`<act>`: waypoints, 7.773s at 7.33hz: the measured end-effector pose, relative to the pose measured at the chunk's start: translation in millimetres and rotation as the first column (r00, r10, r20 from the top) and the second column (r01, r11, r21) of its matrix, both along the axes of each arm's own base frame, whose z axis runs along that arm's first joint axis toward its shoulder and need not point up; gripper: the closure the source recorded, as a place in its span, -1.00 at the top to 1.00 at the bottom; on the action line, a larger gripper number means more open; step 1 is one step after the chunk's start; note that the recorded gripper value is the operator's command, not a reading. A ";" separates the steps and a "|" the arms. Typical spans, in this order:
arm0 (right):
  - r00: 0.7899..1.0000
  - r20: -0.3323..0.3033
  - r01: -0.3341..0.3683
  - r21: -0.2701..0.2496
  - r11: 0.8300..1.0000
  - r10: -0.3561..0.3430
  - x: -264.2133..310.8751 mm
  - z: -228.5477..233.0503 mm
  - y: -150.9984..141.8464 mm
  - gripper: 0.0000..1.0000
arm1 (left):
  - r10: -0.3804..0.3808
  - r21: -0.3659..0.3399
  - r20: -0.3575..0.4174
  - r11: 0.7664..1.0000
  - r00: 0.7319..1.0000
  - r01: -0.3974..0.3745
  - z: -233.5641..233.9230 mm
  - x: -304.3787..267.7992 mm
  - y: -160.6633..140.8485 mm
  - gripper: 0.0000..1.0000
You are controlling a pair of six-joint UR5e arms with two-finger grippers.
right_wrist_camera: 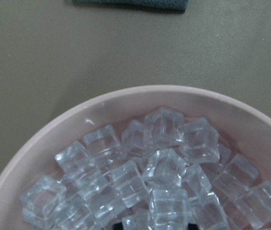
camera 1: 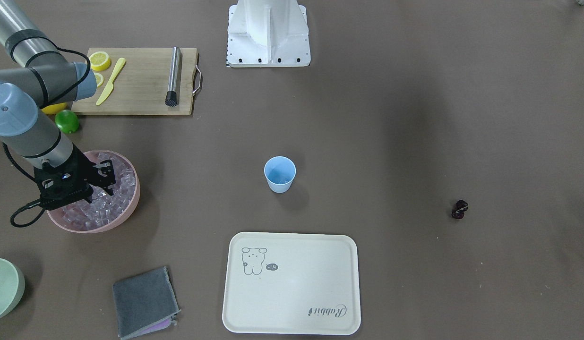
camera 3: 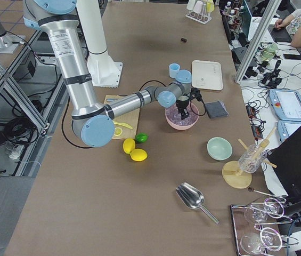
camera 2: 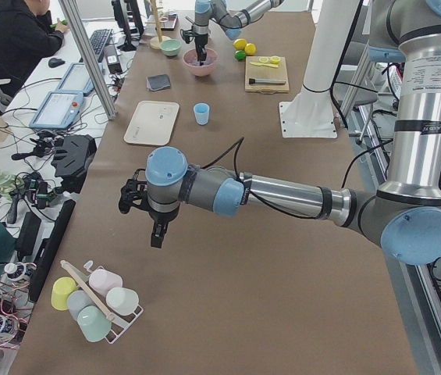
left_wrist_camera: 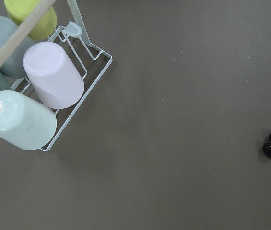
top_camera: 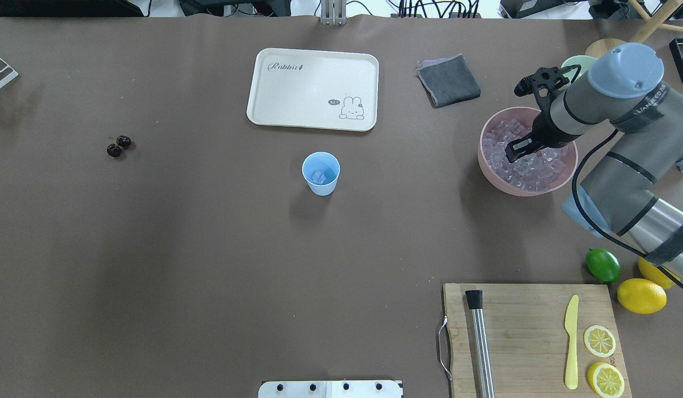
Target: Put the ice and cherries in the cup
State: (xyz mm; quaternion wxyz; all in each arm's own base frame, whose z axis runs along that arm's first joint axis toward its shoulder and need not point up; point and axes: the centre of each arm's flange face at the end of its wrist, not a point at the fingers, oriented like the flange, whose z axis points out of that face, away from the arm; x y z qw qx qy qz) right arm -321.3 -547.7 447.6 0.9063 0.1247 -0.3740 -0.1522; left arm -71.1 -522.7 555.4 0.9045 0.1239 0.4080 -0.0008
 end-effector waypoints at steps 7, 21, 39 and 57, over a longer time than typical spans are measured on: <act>1.000 0.010 -0.027 -0.034 0.999 0.028 16.3 -137.1 13.2 -1.00 | -0.001 0.001 0.000 1.000 1.000 0.001 -0.7 -0.2 -0.1 0.96; 0.982 -0.021 -0.190 -0.127 0.973 0.189 -275.5 -340.5 36.1 0.43 | 0.001 0.005 0.003 1.000 1.000 -0.001 -2.2 0.7 -2.0 0.96; 0.998 0.037 -0.044 -0.038 0.998 0.045 405.3 123.1 52.3 0.67 | 0.222 0.089 0.018 0.971 0.975 -0.223 -106.0 203.6 -122.7 0.95; 0.995 0.014 -0.100 -0.074 0.992 0.101 431.7 146.7 101.2 0.73 | 0.311 0.116 0.107 0.940 0.944 -0.322 -28.2 385.8 -96.4 -0.10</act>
